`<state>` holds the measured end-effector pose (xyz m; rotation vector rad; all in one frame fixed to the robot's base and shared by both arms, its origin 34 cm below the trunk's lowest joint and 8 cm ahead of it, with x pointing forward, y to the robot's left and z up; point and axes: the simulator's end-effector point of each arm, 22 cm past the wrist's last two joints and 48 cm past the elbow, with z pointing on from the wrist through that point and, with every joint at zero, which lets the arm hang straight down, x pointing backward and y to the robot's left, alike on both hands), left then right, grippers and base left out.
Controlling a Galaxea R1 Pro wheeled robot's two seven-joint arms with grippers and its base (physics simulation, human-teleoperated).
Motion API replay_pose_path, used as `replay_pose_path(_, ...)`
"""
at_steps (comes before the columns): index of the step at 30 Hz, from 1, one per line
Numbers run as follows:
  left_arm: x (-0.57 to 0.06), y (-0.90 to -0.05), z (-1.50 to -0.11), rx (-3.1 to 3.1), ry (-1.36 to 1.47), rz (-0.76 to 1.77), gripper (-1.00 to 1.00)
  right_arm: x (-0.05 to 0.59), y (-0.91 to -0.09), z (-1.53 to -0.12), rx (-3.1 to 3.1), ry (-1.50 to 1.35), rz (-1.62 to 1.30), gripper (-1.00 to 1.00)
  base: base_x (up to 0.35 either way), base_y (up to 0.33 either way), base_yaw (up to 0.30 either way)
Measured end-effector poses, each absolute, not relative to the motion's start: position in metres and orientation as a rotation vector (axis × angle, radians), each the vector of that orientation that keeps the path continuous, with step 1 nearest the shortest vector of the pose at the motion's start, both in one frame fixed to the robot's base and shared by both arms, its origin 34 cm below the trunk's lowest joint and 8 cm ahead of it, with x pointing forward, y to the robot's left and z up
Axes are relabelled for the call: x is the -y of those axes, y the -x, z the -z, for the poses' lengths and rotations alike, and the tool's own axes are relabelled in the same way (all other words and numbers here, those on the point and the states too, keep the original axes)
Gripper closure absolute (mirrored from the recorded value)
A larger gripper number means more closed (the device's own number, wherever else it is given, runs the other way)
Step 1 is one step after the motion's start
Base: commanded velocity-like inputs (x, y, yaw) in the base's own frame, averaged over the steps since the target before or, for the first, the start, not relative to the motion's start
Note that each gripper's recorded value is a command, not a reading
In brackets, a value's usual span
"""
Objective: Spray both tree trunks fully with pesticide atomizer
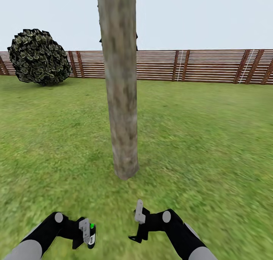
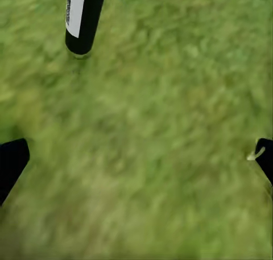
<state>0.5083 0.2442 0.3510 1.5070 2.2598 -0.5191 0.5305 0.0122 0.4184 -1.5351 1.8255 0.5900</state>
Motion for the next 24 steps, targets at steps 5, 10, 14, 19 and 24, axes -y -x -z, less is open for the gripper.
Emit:
replay_pose_path(5, -0.273, -0.523, -0.35, -2.291, -1.436, 0.407, 1.0, 0.009, -0.532, -0.407, -1.86, 1.531, -0.557, -1.0, 0.0, 0.0, 0.0)
replay_pose_path(10, -0.303, -0.57, -0.353, -2.293, -1.181, 0.15, 1.0, 0.09, -0.561, -0.371, -2.041, 1.28, -0.349, -1.0, 0.0, 0.0, 0.0)
replay_pose_path(14, -0.324, -0.574, -0.343, -2.363, -0.827, 0.092, 1.0, 0.16, -0.561, -0.337, -2.162, 0.943, -0.221, -1.0, 0.0, 0.0, 0.0)
replay_pose_path(19, -0.336, -0.561, -0.325, -2.47, -0.579, 0.055, 1.0, 0.228, -0.563, -0.325, -2.208, 0.614, 0.004, -1.0, 0.0, 0.0, 0.0)
replay_pose_path(24, -0.337, -0.55, -0.315, -2.592, -0.351, 0.09, 1.0, 0.273, -0.58, -0.347, -2.112, 0.396, 0.205, -1.0, 0.0, 0.0, 0.0)
